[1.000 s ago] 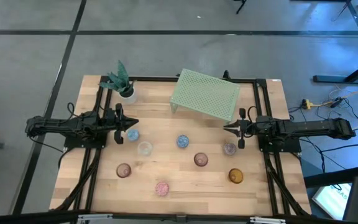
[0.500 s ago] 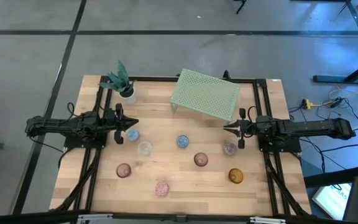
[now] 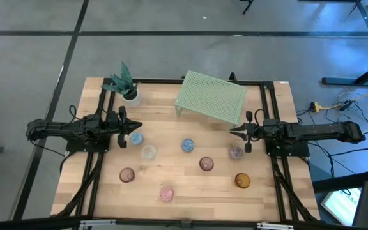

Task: Pick & Place candle stick holders

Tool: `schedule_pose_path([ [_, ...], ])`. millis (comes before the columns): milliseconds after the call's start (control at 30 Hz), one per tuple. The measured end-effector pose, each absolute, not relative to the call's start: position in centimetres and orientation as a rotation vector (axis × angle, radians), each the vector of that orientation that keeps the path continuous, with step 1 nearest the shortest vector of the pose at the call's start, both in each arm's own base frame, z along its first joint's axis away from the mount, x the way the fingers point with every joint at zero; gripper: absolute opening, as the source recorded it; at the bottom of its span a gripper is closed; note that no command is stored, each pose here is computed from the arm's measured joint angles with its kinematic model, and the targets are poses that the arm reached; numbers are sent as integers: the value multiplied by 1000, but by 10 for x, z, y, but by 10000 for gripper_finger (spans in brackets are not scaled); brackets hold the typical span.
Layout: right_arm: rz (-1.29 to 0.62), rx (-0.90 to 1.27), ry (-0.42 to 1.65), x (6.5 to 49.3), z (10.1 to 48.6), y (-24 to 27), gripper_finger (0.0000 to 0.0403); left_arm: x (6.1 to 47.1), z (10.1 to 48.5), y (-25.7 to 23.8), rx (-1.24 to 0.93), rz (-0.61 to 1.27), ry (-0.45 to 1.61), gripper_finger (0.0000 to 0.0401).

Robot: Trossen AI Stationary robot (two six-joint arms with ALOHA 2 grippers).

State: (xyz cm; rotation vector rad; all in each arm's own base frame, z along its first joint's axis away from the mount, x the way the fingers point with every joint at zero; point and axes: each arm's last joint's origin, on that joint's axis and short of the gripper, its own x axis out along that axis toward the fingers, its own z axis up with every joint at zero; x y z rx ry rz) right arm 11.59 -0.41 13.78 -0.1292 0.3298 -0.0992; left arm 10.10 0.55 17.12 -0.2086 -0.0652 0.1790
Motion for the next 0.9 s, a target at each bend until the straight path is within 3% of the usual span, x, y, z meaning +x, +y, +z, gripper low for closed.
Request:
schedule_pose_path([
  [900,-99,-129,330,116,138,-4,49,101,171,7,-47,236,-52,2],
])
